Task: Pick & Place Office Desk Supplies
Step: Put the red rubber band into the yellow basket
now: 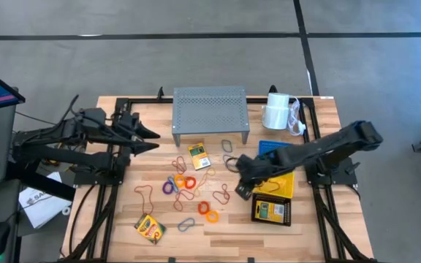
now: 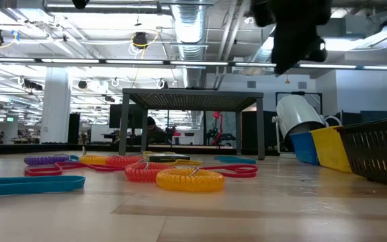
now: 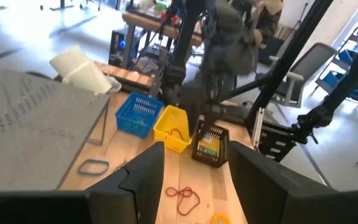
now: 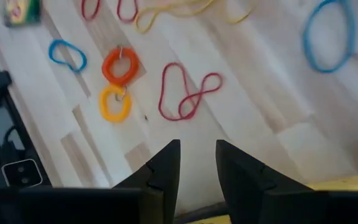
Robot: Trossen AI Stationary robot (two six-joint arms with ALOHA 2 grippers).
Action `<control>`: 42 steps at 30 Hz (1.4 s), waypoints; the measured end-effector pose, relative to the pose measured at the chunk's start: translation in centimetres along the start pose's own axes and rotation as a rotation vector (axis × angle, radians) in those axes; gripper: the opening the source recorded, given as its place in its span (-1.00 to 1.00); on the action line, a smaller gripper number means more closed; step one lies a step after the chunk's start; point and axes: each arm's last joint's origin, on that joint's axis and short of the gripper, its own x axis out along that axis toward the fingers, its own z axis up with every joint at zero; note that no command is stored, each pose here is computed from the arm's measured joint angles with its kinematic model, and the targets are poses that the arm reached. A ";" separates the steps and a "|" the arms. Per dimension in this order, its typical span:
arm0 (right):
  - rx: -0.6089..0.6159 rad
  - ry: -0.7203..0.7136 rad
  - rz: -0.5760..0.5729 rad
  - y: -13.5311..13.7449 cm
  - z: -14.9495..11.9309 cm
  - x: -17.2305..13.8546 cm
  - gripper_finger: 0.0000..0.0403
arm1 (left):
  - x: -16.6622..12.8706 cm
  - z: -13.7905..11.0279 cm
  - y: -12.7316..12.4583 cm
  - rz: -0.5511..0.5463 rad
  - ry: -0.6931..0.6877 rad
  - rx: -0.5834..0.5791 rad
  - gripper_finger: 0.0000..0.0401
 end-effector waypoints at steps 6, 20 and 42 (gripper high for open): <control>-0.006 0.078 -0.047 2.2 1.6 3.1 -0.50 | -0.1 0.0 0.0 -0.001 -0.002 0.052 -0.14; 0.008 0.262 -0.199 3.8 4.6 9.2 -0.50 | 1.2 -0.3 0.1 0.009 0.049 0.113 -0.14; 0.132 0.213 -0.266 2.6 5.1 12.6 -0.18 | 0.6 -0.6 0.0 -0.051 0.080 0.115 -0.14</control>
